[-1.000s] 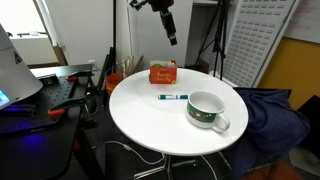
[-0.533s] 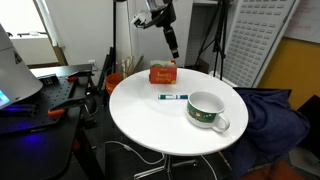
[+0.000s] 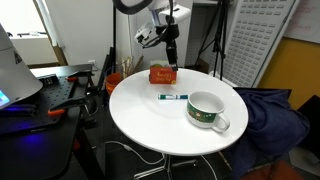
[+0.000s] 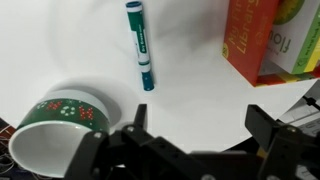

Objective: Pick up the marker and put it in the mug

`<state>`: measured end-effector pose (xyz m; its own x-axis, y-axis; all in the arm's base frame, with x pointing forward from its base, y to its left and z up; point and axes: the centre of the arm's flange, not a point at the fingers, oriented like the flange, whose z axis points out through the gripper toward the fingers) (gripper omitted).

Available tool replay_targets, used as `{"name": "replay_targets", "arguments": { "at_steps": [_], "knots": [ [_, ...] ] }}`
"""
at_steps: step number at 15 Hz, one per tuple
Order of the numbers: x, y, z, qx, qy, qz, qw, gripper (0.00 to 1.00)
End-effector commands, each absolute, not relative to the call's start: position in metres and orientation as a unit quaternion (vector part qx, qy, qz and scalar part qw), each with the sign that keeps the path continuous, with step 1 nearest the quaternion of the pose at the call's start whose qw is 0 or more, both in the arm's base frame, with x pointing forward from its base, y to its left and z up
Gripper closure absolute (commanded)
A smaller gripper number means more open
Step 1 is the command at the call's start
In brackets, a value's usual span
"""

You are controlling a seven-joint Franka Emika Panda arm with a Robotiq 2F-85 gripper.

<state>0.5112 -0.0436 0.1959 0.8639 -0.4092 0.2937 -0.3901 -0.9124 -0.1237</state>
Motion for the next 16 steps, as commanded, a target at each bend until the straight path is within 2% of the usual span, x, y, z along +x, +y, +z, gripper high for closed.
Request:
{"name": "replay_targets", "arguments": {
  "at_steps": [1,16],
  "knots": [
    [0.53,-0.067,0.172,-0.964,0.213,-0.156,0.039,0.0],
    [0.525,-0.077,0.121,-0.971,0.216,-0.094,0.034,0.0]
  ]
}}
